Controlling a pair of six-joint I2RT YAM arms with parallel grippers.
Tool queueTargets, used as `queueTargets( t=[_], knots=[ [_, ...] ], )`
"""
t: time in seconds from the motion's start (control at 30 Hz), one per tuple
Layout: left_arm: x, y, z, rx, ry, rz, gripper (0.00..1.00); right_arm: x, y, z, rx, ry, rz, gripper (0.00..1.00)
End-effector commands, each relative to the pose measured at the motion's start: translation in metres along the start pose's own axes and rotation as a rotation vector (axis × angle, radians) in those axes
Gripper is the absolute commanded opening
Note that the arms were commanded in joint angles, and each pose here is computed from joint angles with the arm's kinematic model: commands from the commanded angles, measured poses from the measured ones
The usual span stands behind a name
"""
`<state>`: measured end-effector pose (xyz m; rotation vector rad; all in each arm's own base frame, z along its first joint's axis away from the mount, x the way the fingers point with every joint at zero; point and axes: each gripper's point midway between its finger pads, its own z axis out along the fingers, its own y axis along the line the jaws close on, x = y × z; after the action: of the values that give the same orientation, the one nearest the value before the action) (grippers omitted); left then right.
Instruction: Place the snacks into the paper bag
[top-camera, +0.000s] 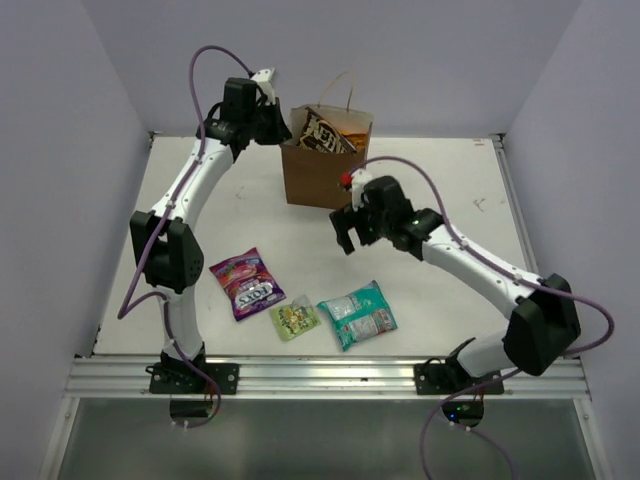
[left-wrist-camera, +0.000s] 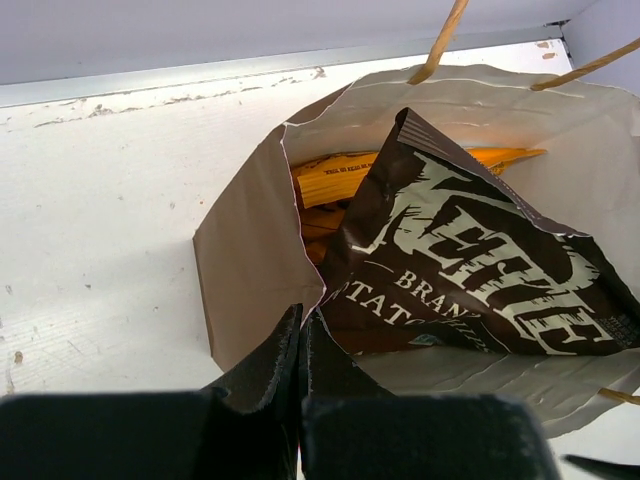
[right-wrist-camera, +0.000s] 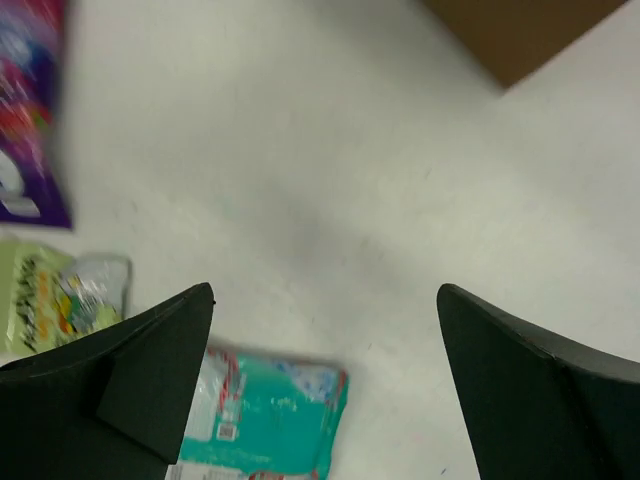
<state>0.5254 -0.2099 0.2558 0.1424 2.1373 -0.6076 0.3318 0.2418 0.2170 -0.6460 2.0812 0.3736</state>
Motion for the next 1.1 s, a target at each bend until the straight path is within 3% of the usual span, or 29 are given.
queueTargets(
  t=[0.0,0.2,0.73,0.93,1.03,1.07],
  knots=[
    [-0.004,-0.004,-0.01,-0.009,-0.013,0.008,0.0,0.078,0.024,0.016,-0.03,0.201,0.075,0.98],
    [0.006,-0.003,-0.014,-0.011,0.01,-0.004,0.0,0.128,0.064,0.025,-0.128,0.361,0.033,0.93],
    [0.033,0.003,-0.013,-0.018,0.067,-0.02,0.0,0.201,0.119,-0.026,-0.271,0.569,-0.038,0.93],
    [0.037,0.002,-0.01,-0.015,0.077,-0.02,0.0,0.225,0.125,-0.023,-0.273,0.621,-0.028,0.91],
    [0.037,0.002,-0.011,-0.015,0.077,-0.017,0.0,0.239,0.124,-0.015,-0.243,0.654,-0.035,0.88],
    [0.036,0.002,-0.012,-0.016,0.075,-0.016,0.0,0.242,0.123,-0.014,-0.234,0.662,-0.034,0.82]
  ],
)
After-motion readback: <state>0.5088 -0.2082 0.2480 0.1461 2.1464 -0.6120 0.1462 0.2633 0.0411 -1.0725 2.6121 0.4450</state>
